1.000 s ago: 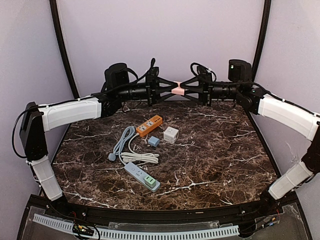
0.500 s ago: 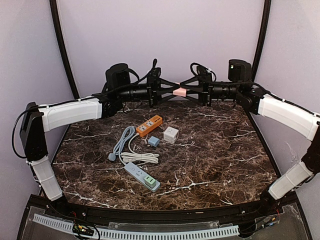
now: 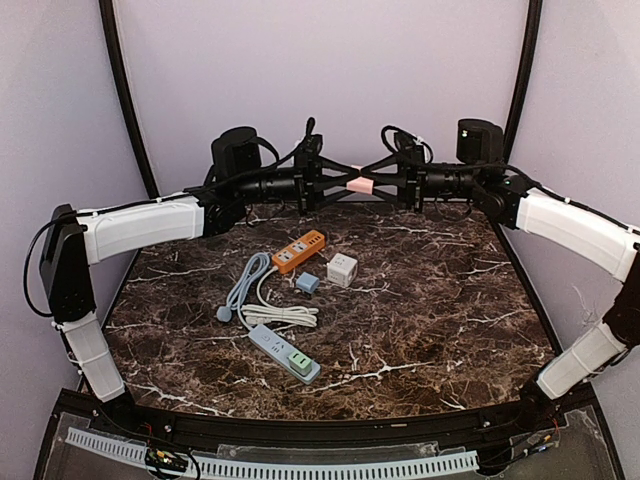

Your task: Insert the plug

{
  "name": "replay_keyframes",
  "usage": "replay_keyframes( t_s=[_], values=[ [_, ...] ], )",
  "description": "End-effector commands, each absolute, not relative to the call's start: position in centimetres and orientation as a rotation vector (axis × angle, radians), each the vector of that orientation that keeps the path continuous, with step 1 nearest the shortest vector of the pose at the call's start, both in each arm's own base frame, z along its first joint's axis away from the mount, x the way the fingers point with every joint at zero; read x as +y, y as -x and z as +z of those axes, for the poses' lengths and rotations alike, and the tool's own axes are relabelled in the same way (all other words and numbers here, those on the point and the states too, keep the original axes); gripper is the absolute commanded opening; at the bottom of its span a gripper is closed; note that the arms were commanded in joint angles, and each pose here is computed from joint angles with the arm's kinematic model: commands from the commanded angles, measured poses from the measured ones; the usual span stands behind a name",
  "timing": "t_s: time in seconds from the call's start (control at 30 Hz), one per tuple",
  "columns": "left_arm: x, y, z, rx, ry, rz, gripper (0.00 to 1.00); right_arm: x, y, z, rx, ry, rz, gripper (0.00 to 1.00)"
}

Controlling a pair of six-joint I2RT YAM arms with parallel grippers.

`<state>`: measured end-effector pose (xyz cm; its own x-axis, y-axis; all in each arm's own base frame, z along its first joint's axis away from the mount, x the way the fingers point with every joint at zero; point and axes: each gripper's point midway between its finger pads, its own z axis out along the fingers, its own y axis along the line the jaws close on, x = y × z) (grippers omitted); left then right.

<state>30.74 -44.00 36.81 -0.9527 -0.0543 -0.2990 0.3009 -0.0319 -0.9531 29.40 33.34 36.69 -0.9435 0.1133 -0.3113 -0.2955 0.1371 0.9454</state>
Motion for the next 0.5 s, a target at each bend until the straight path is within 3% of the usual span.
replay_keyframes(
  t_s=[0.0, 0.1, 0.27, 0.37, 0.47],
  values=[
    [-43.4, -29.7, 38.3, 1.96, -0.301, -2.067, 0.01, 33.0, -28.9, 38.1, 2.056, 0.207, 1.879, 0.33],
    [-43.4, -29.8, 38.2, 1.959, -0.302, -2.063, 0.01, 33.0, -28.8, 38.2, 2.05, 0.213, 1.886, 0.27],
    [-43.4, -30.0, 38.0, 1.964, -0.288, -2.053, 0.02, 33.2, -28.4, 38.3, 2.052, 0.232, 1.897, 0.04],
    [-43.4, -30.0, 37.9, 1.969, -0.284, -2.04, 0.17, 33.3, -28.1, 38.5, 2.048, 0.246, 1.899, 0.0],
    [-43.0, -30.1, 37.7, 1.977, -0.269, -2.011, 0.43, 33.2, -27.8, 38.6, 2.042, 0.266, 1.889, 0.0]
  ],
)
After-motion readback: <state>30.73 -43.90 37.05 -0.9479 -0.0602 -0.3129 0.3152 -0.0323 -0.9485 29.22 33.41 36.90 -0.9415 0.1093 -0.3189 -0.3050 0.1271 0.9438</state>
